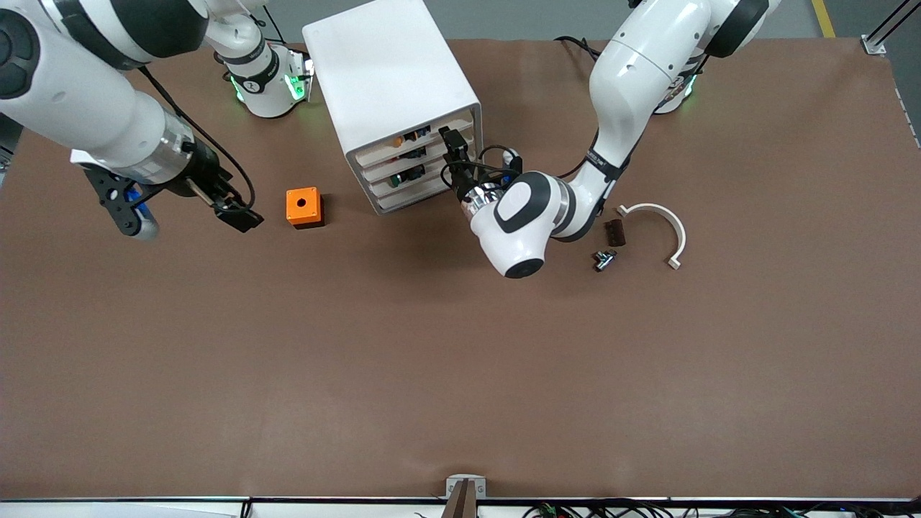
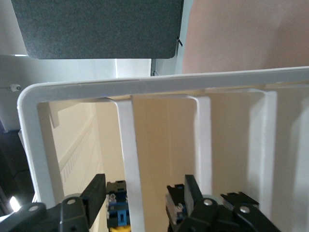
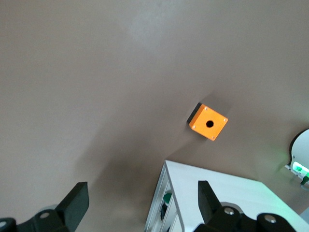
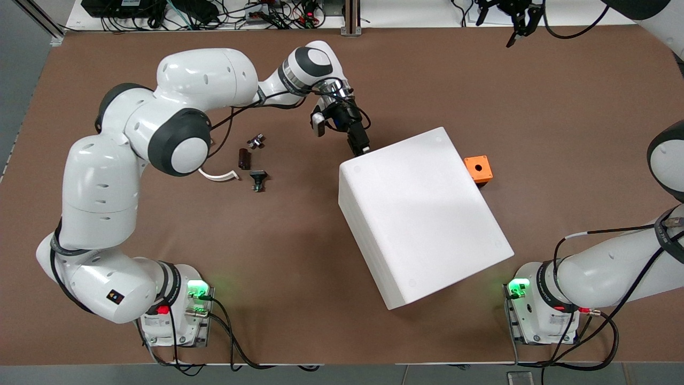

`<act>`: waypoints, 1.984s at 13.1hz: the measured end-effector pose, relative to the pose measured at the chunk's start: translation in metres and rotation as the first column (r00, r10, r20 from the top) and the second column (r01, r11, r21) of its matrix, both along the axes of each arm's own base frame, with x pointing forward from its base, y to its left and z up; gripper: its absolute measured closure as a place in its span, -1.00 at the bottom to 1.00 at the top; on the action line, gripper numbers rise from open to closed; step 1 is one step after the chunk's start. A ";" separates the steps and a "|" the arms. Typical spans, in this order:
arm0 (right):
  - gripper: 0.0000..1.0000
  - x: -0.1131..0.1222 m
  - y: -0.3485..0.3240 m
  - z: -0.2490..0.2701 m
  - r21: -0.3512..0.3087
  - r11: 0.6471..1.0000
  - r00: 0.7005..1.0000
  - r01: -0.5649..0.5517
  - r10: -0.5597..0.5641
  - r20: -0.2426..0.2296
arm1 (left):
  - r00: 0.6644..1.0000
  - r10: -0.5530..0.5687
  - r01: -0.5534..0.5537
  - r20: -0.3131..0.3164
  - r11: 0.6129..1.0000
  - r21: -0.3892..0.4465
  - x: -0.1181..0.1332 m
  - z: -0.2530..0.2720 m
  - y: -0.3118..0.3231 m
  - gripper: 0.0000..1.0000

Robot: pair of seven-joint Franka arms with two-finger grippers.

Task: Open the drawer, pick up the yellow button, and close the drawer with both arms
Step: 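Pull the drawer open with the left gripper while the right gripper approaches, then grasp the orange-capped button in the drawer with the right gripper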

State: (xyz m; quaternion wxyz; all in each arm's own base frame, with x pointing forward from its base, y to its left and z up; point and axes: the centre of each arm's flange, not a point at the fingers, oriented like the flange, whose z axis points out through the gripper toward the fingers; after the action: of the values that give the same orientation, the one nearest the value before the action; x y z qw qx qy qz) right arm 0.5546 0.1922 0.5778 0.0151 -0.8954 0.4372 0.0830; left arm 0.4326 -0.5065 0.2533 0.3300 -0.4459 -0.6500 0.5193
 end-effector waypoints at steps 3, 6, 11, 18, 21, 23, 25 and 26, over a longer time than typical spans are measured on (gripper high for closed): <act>-1.00 0.000 0.008 -0.001 0.030 0.999 1.000 0.015 -0.015 -0.008 | 1.000 -0.015 0.015 0.001 1.000 -0.002 -0.007 0.001 -0.006 0.22; -1.00 0.000 0.026 -0.007 0.031 0.998 0.998 0.063 -0.063 -0.003 | 1.000 -0.012 0.012 -0.004 1.000 -0.006 -0.004 0.006 -0.006 0.71; -1.00 -0.002 0.064 -0.019 0.031 0.991 0.992 0.129 -0.129 0.010 | 0.995 0.095 -0.095 0.022 0.995 -0.011 0.051 0.012 0.038 0.71; -1.00 -0.022 0.146 -0.058 0.056 0.989 0.989 0.139 -0.142 0.048 | 0.962 0.242 -0.232 0.125 0.968 -0.092 0.121 0.026 0.094 0.71; -1.00 -0.042 0.194 -0.077 0.064 0.987 0.987 0.149 -0.152 0.053 | 0.950 0.256 -0.225 0.181 0.958 -0.175 0.136 0.036 0.103 0.12; -1.00 -0.053 0.218 -0.090 0.063 0.986 0.987 0.152 -0.156 0.049 | 0.943 0.269 -0.231 0.196 0.953 -0.195 0.144 0.041 0.111 -0.31; -1.00 -0.063 0.236 -0.107 0.068 0.985 0.985 0.160 -0.163 0.054 | 0.931 0.289 -0.236 0.222 0.943 -0.237 0.157 0.046 0.126 -0.77; -1.00 -0.070 0.244 -0.117 0.070 0.985 0.985 0.159 -0.163 0.056 | 0.920 0.308 -0.244 0.243 0.934 -0.263 0.168 0.053 0.138 -0.97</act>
State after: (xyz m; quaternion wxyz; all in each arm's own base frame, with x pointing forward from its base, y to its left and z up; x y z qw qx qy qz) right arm 0.4847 0.4366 0.4603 0.0643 -0.8584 0.5044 0.0678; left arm 0.6007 -0.3686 0.3064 0.1044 -0.4530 -0.6831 0.5633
